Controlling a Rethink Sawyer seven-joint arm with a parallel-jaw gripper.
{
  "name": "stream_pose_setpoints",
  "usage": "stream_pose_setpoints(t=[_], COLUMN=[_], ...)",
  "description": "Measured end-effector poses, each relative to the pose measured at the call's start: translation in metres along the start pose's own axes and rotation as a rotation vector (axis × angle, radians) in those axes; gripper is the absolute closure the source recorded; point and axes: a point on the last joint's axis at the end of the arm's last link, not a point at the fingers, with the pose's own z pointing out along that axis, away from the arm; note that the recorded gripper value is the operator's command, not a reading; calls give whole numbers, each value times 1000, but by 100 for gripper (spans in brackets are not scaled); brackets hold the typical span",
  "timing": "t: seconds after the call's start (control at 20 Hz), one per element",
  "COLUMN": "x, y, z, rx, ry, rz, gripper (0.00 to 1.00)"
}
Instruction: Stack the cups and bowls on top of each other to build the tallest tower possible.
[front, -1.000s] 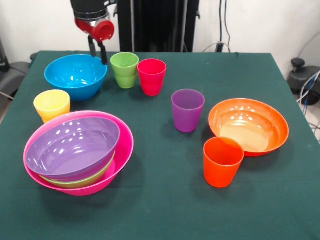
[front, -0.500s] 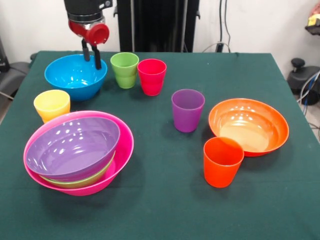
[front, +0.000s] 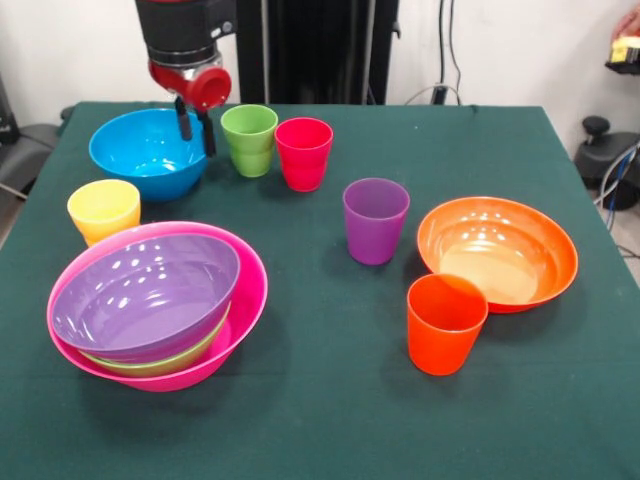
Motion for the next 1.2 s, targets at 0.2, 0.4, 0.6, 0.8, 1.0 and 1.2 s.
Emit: stream_pose_setpoints(t=[0.2, 0.4, 0.6, 0.8, 1.0, 1.2], x=[7, 12, 18, 20, 19, 19], y=[0, -1, -2, -2, -3, -6], z=[12, 19, 27, 32, 35, 39], rx=[2, 4, 6, 6, 6, 10], ry=[25, 44, 63, 73, 71, 72], rz=[0, 1, 3, 4, 0, -13], gripper=[0, 0, 0, 0, 0, 0])
